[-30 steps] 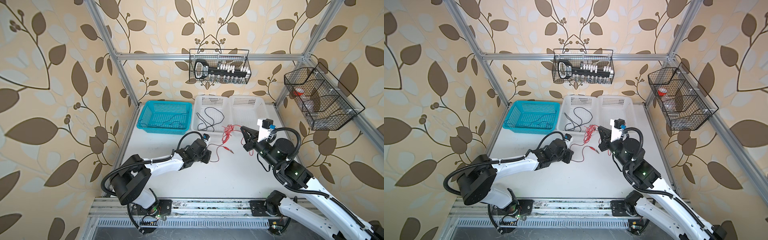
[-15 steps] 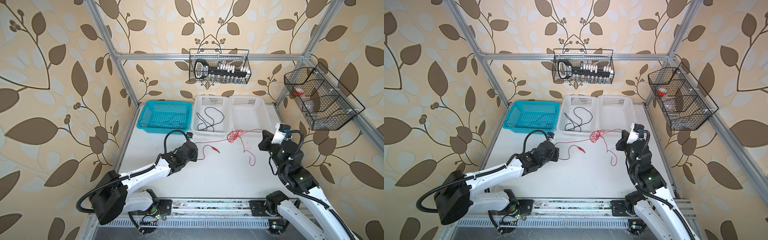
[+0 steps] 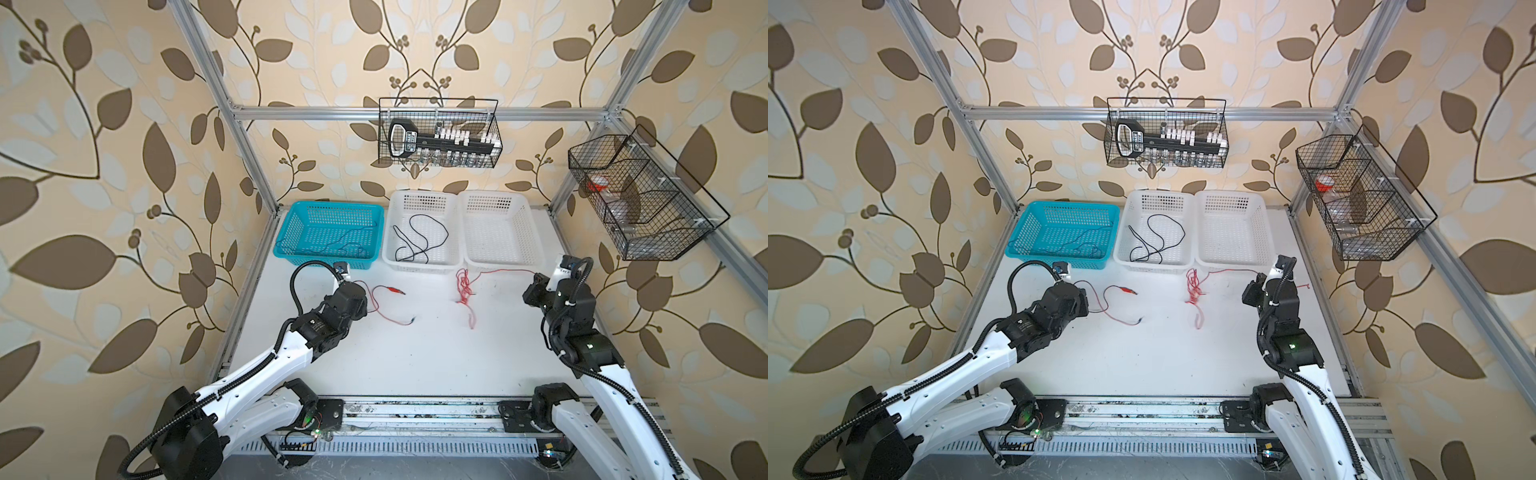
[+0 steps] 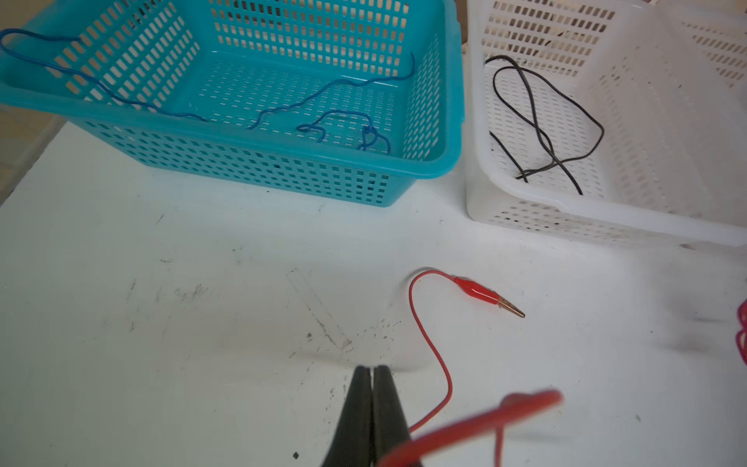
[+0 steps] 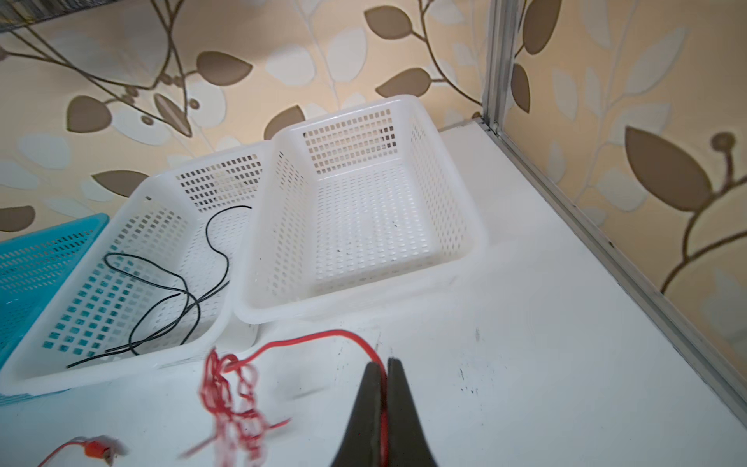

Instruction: Untangle the cables

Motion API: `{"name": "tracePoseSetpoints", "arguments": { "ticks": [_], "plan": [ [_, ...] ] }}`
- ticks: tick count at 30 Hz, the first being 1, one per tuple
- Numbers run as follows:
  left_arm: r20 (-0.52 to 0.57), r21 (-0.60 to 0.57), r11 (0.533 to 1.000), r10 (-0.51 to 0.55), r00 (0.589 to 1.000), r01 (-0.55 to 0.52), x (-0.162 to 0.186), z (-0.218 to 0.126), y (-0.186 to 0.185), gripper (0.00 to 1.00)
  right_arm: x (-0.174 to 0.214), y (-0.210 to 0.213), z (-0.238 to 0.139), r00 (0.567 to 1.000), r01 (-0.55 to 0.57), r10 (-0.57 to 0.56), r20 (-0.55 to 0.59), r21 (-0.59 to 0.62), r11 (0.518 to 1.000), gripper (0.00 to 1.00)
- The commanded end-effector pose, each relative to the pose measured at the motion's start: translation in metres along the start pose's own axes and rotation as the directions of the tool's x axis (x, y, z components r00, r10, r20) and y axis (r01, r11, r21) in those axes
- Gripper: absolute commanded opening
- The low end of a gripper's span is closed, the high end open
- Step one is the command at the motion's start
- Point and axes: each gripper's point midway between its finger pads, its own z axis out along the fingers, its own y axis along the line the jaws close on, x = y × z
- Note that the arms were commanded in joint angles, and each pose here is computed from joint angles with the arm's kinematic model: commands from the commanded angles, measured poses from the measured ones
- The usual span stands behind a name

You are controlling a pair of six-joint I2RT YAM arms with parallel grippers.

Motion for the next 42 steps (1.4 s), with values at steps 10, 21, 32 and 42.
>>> {"name": "tracePoseSetpoints", "arguments": {
  "ticks": [10,21,32,42],
  "plan": [
    [0.043,0.023,0.999,-0.043,0.998,0.042,-0.009,-0.004,0.002,0.0,0.011,0.021,0.005,0.999,-0.041,0.037,-0.024,-0.158,0.987,0.0],
    [0.021,0.366,0.931,-0.001,1.0,-0.007,-0.03,-0.021,-0.071,0.0,0.033,0.089,-0.004,0.996,0.031,-0.067,-0.063,-0.458,0.889,0.05],
    [-0.033,0.603,0.796,0.092,0.995,-0.053,-0.045,-0.044,-0.136,0.0,0.033,0.165,-0.048,0.972,0.22,-0.216,0.091,-0.677,0.702,0.52],
    [-0.054,0.736,0.676,0.096,0.994,-0.025,-0.062,-0.066,-0.174,0.0,0.049,0.229,-0.093,0.946,0.294,-0.26,0.192,-0.843,0.45,0.75]
  ]
}}
